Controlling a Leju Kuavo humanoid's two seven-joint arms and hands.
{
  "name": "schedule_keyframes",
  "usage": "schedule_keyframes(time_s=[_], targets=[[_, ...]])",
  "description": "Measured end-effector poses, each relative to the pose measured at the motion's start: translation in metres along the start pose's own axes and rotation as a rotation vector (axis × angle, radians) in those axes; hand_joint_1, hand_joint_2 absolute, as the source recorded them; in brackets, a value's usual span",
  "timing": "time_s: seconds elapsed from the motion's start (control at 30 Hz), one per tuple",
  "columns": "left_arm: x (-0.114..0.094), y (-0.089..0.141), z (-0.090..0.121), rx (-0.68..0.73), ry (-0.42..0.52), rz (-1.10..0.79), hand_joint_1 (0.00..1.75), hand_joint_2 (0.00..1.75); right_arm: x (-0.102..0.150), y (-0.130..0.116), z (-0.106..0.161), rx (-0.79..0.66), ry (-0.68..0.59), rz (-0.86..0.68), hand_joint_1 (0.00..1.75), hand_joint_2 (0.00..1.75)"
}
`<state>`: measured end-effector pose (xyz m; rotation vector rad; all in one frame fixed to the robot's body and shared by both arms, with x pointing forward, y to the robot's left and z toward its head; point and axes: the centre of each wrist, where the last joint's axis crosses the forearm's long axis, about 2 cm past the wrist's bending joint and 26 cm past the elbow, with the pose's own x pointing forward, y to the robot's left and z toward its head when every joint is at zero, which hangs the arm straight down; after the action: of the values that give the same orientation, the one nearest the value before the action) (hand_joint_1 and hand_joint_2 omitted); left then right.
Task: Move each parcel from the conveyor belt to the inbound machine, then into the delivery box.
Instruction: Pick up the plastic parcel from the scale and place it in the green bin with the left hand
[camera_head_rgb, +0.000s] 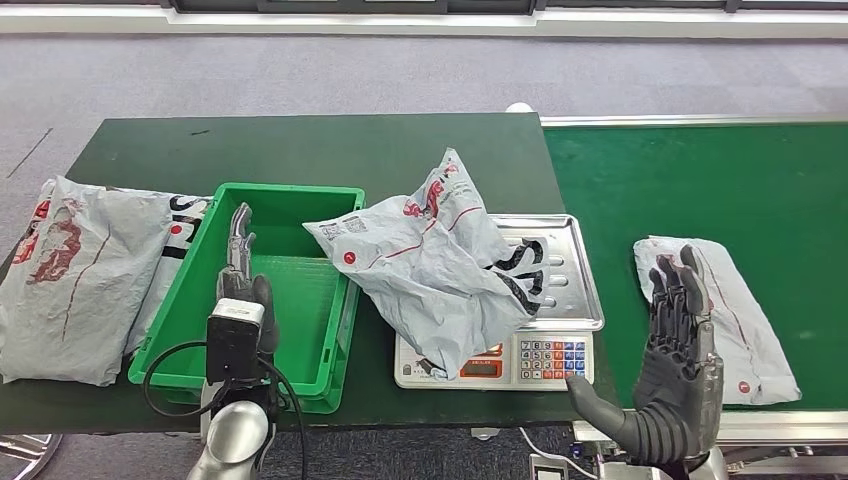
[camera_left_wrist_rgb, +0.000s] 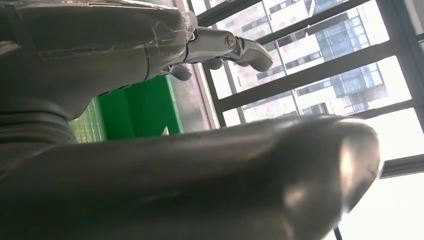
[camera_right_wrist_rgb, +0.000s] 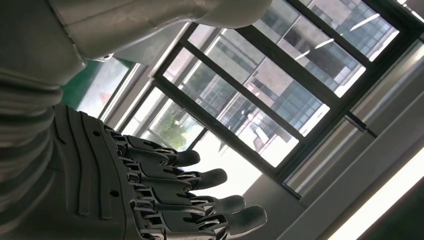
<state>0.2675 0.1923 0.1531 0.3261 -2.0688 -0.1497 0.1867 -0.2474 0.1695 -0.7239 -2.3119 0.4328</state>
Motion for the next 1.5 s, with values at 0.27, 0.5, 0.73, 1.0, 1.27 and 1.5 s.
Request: schedule_keyframes(time_s=[0.27, 0.5, 0.73, 1.0, 1.27, 1.5], targets=[[0.007, -0.033, -0.017, -0.363, -0.108, -0.524, 0.0, 1.75, 0.004, -0.003, -0.001, 0.045, -0.063, -0.071, 0.0, 1.75], [0.003, -0.053, -0.022, -0.53, -0.125, -0.695, 0.0, 1.75, 0.004, -0.004, -0.004, 0.068, -0.07, -0.093, 0.0, 1.75], [-0.004, -0.068, -0.023, -0.663, -0.11, -0.783, 0.0, 1.75, 0.005, -0.006, -0.006, 0.061, -0.064, -0.108, 0.0, 1.75], [-0.004, -0.082, -0.029, -0.732, -0.129, -0.81, 0.0, 1.75, 0.006, -0.007, -0.009, 0.051, -0.071, -0.108, 0.0, 1.75], [-0.01, -0.093, -0.032, -0.795, -0.115, -0.82, 0.0, 1.75, 0.004, -0.008, -0.012, 0.032, -0.078, -0.094, 0.0, 1.75], [-0.015, -0.096, -0.031, -0.817, -0.1, -0.822, 0.0, 1.75, 0.003, -0.008, -0.012, 0.031, -0.078, -0.093, 0.0, 1.75]])
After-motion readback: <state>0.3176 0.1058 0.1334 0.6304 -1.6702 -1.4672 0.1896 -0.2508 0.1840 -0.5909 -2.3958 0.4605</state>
